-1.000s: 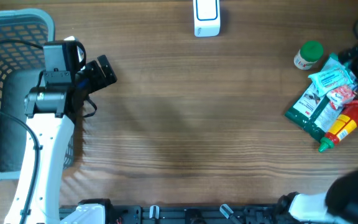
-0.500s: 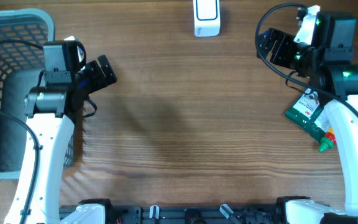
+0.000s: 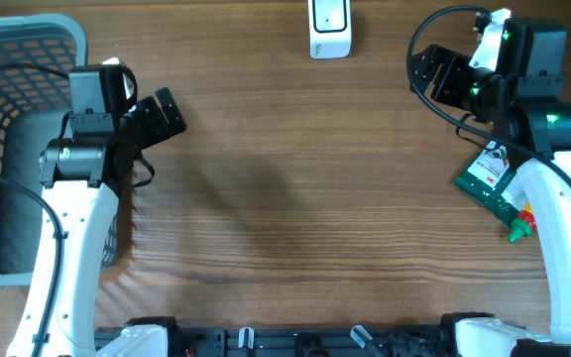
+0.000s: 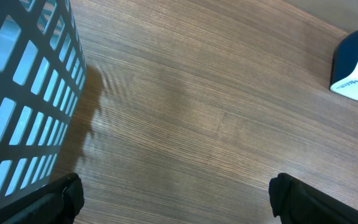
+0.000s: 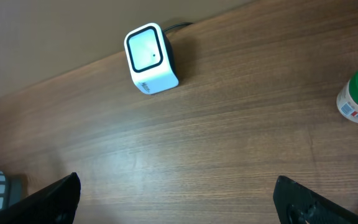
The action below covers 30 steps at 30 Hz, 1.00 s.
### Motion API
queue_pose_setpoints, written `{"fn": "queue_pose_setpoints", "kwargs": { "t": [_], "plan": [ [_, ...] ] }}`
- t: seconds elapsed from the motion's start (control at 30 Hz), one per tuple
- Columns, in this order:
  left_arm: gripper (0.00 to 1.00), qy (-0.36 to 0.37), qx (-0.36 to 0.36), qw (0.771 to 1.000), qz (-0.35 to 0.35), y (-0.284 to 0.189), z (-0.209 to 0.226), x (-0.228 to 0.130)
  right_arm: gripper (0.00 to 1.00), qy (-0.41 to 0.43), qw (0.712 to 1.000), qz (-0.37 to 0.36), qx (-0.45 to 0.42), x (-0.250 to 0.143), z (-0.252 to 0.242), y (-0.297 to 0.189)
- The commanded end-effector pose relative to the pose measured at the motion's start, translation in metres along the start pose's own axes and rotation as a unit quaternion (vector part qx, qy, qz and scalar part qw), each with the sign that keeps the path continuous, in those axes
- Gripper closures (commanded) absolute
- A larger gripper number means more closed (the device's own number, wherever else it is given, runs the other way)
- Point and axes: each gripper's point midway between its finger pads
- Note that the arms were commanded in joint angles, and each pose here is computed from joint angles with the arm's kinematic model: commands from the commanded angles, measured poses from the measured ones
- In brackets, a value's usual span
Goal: Scan the item barcode
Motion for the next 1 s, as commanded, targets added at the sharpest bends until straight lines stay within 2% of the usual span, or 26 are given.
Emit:
{"fn": "queue_pose_setpoints", "kwargs": {
  "t": [0.0,0.2,0.43,0.6,0.73,0.87,0.97],
  "plan": [
    [0.0,0.003,0.005,1.0,0.003,0.002,0.003,-0.002,0.0,0.005,1.0,-0.004,-0.009,0.002,-0.003,0.0],
    [0.0,0.003,0.01,0.999,-0.04,-0.03,0.009,0.008,0.0,0.005,1.0,-0.004,-0.009,0.002,-0.003,0.0],
    [0.0,-0.006,-0.03,0.988,-0.154,-0.121,0.01,0.02,0.0,0.005,1.0,-0.004,-0.009,0.002,-0.003,0.0],
    [0.0,-0.017,-0.039,0.978,-0.204,-0.188,0.031,-0.01,0.0,0.005,1.0,-0.004,-0.009,0.002,-0.003,0.0],
    [0.0,-0.02,-0.051,0.971,-0.233,-0.223,0.043,-0.036,0.0,0.005,1.0,-0.004,-0.009,0.002,-0.003,0.0],
    [0.0,-0.021,-0.047,0.974,-0.221,-0.232,0.055,-0.064,0.0,0.005,1.0,-0.005,-0.009,0.002,-0.003,0.0],
    [0.0,-0.027,-0.045,0.976,-0.212,-0.218,0.057,-0.071,0.0,0.005,1.0,-0.004,-0.009,0.002,-0.003,0.0]
  ]
}}
Point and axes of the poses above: each gripper's point midway between its finger pads, its own y axis out along the fingers, its own z axis along the line the jaws close on, x = y × z, and after that the axes turned 2 degrees about -y, right-handed
